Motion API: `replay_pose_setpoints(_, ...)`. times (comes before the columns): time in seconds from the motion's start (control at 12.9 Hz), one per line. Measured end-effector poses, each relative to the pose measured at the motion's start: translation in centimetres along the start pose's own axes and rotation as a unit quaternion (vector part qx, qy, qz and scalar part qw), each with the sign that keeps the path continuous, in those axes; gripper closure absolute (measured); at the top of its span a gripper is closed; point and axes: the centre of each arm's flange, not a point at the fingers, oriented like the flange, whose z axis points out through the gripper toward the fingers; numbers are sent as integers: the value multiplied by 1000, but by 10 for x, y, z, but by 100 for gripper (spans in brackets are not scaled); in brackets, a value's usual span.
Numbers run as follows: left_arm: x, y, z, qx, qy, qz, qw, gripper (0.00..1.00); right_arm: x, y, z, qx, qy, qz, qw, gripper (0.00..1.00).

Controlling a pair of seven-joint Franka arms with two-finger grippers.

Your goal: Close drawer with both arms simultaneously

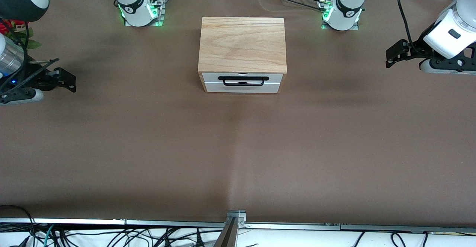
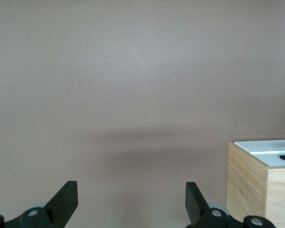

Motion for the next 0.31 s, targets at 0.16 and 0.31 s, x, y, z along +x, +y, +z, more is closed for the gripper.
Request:
replay_pose_setpoints(0.16, 1, -1, 2, 0, -2, -2, 1000, 0, 0, 4, 1, 0, 0, 3, 1000, 0)
replay_pose_setpoints(0.31, 3, 0, 4, 0, -3, -1, 1000, 0, -1, 7, 1, -1, -1, 18, 1000, 0)
